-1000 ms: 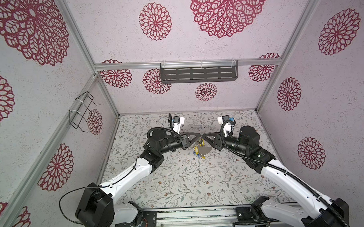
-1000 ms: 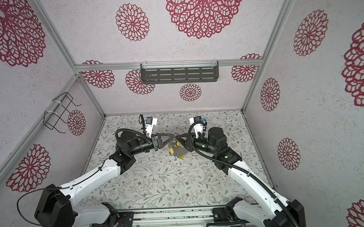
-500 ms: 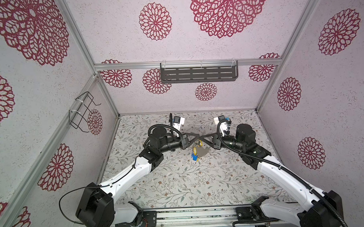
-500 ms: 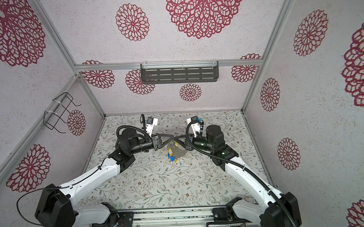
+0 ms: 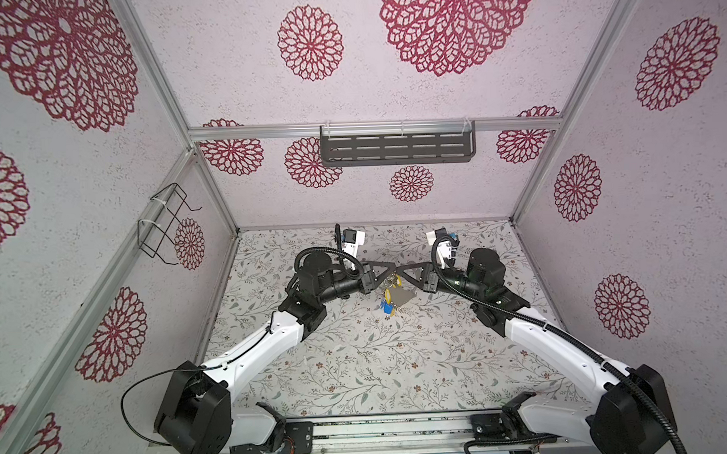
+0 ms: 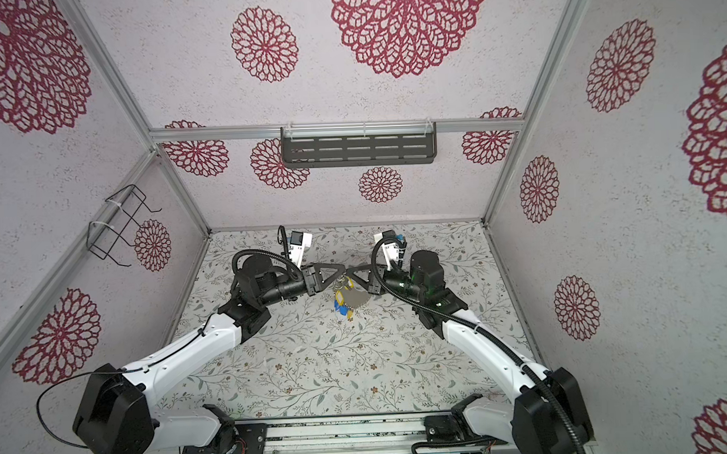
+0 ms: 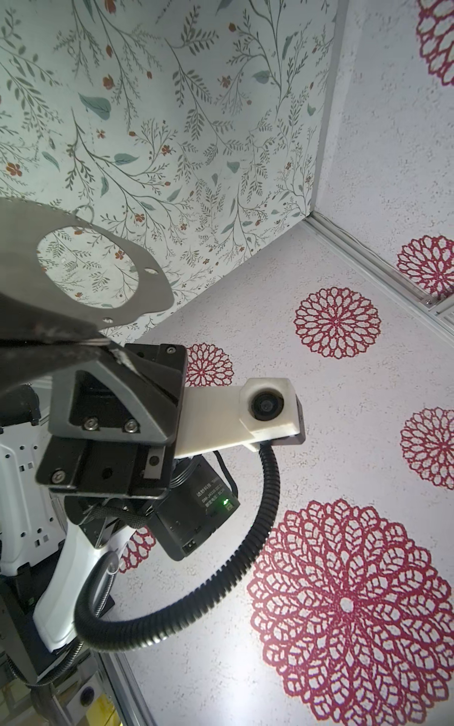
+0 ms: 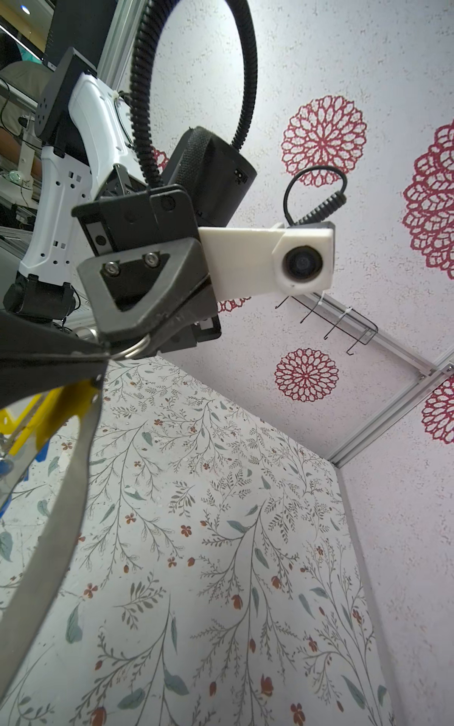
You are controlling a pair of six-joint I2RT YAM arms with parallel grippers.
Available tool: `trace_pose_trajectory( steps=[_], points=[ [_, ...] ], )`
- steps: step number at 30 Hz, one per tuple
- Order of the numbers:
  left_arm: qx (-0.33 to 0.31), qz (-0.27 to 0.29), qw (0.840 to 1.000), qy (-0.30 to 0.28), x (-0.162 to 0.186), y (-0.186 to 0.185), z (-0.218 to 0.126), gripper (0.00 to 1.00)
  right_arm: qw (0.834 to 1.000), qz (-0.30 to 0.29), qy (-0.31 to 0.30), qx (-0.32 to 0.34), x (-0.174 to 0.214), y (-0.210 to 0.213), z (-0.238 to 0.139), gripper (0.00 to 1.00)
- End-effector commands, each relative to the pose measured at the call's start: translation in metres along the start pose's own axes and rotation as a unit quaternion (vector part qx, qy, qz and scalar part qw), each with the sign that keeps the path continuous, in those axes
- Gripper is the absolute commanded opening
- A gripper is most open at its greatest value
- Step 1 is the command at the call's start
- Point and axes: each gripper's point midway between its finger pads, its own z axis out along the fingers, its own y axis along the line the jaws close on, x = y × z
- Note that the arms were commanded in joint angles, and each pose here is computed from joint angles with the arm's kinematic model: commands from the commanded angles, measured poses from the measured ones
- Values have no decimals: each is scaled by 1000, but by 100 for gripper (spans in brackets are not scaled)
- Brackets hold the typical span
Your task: Remove the keys from the keyring
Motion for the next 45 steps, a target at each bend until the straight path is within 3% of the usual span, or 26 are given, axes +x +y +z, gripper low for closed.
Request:
trace_pose_trajectory(
  steps=[1,5,9,35,40,45],
  points=[
    [66,26,997,4,0,-34,-1,0,1000,-28,-4,12,-5,9,-8,21],
    [66,25,997,10,2,-33,-1,0,998,-46,-9,42,-13,9,-29,22],
    [68,24,997,14,3,-31,1,0,997,-69,-10,44,-21,20,-38,17],
    [59,26,997,33,5,-27,7,0,997,-61,38,-2,-1,14,-12,16],
    [59,26,997,33,4,-27,8,0,997,-56,44,-5,4,12,-10,13],
    [60,25,997,32,3,-28,9,0,997,-52,50,-14,9,13,-5,1]
  ],
)
